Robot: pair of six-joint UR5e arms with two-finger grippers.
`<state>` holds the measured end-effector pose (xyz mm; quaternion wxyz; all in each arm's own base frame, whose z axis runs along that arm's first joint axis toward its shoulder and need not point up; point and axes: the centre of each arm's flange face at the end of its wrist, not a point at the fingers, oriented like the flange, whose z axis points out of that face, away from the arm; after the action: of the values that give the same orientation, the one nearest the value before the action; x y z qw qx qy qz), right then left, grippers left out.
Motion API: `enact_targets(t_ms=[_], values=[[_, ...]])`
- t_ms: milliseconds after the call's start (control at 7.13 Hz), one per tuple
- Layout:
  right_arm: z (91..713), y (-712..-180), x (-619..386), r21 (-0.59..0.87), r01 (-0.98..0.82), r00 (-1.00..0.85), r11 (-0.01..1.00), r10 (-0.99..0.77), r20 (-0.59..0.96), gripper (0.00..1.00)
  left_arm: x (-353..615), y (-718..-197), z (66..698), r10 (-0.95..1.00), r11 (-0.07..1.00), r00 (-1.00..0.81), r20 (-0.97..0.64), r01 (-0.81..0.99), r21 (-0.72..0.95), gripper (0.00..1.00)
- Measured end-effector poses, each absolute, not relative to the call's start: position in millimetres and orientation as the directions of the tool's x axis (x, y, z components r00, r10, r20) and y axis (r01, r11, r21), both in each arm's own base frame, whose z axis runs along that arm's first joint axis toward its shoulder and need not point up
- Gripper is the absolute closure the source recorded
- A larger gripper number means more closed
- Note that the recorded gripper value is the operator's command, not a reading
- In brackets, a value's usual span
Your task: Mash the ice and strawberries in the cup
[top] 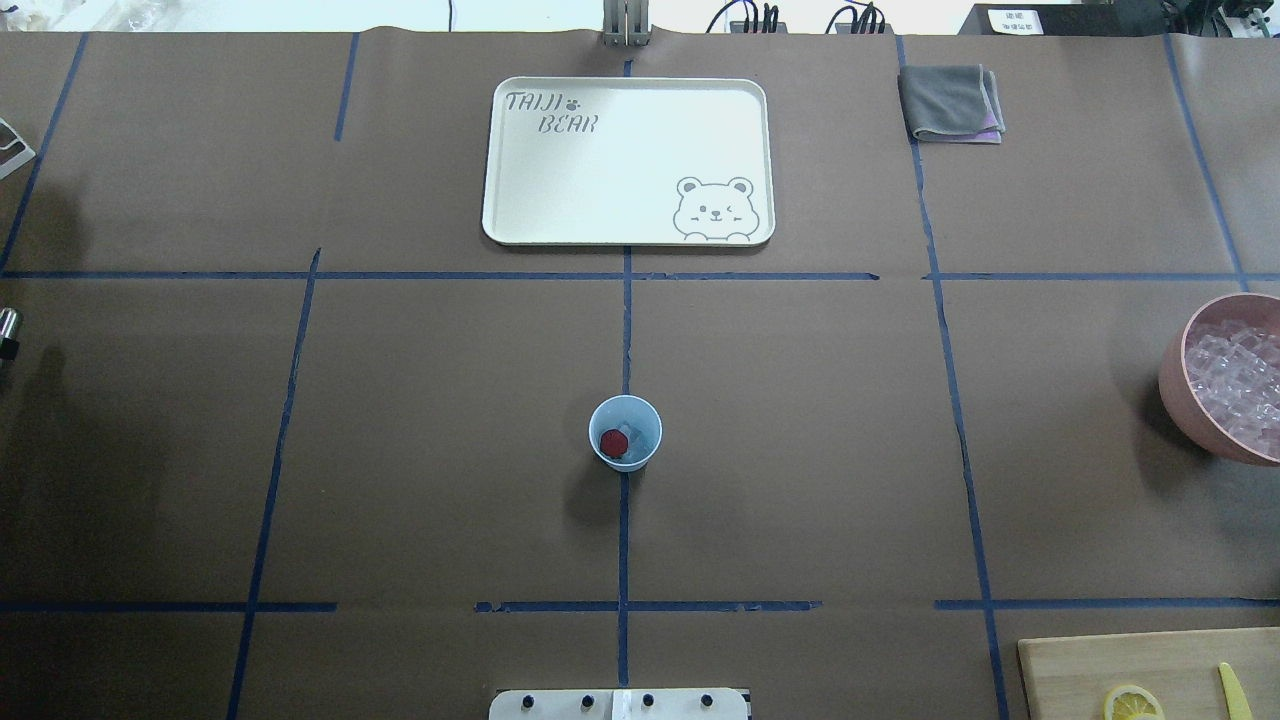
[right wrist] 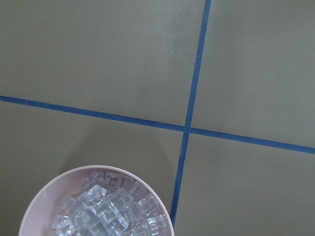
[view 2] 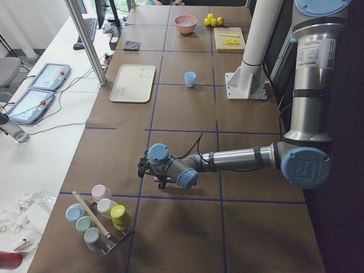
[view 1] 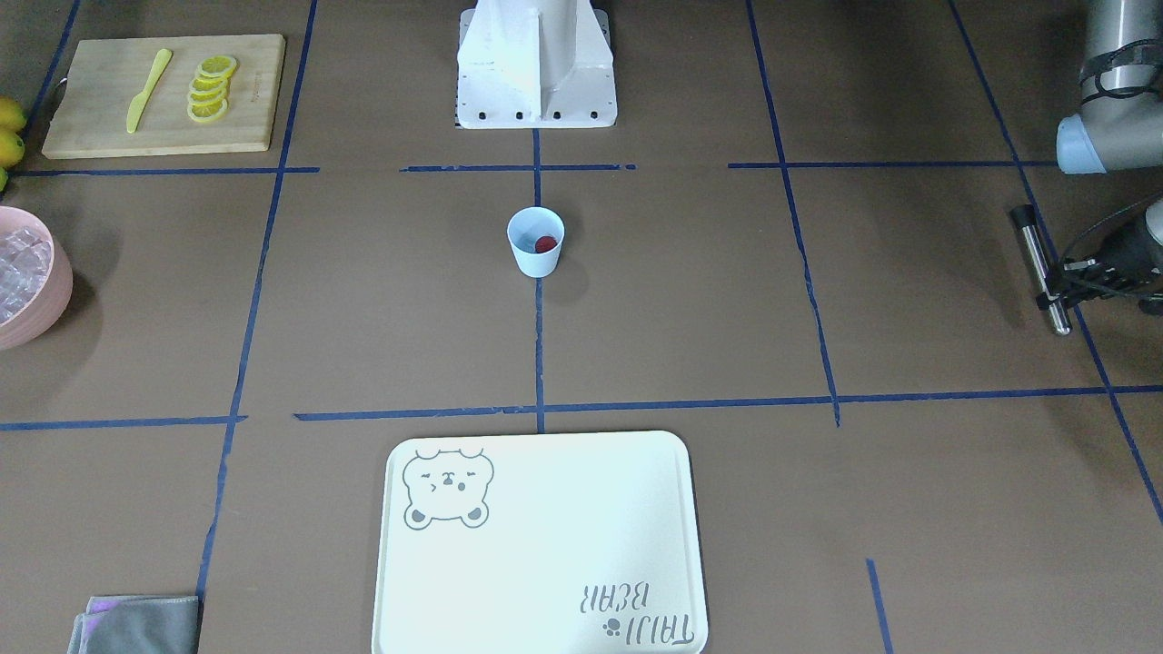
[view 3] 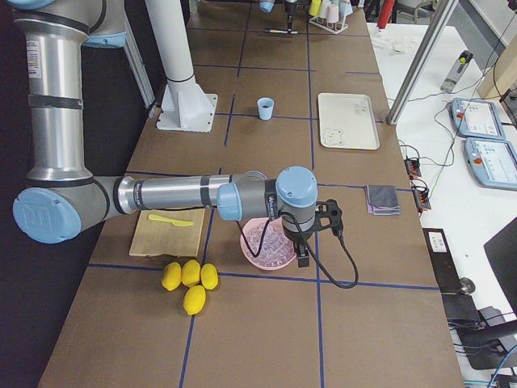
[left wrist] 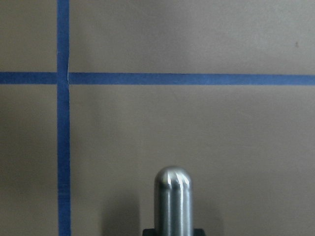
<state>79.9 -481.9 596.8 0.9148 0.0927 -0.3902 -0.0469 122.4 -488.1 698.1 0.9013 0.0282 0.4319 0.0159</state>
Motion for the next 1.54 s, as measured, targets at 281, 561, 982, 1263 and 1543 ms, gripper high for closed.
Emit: enact_targets(t_ms=[281,561,982,1263,1543], values=[[596.9,-481.8,79.9,0.206,0.014,0.691,0.978,-0.158,0.705,0.01,120.5,-487.4,705.8,0.066,0.997,0.631,-0.773,-0.018,0.071,1.0],[596.4,-481.8,79.9,0.207,0.013,0.691,0.978,-0.158,0.705,0.01,118.4,-486.5,711.8,0.068,0.997,0.634,-0.77,-0.022,0.07,1.0],[595.8,-481.8,79.9,0.207,0.012,0.691,0.978,-0.158,0.705,0.01,115.5,-486.2,718.2,0.063,0.997,0.642,-0.764,-0.015,0.07,0.61],[595.2,-482.0,79.9,0.209,0.012,0.691,0.978,-0.159,0.705,0.01,115.1,-486.9,718.3,0.064,0.997,0.644,-0.762,-0.013,0.073,0.16],[594.3,-482.7,79.9,0.211,0.012,0.69,0.977,-0.161,0.705,0.01,115.0,-487.1,718.1,0.066,0.997,0.645,-0.761,-0.013,0.075,0.06]])
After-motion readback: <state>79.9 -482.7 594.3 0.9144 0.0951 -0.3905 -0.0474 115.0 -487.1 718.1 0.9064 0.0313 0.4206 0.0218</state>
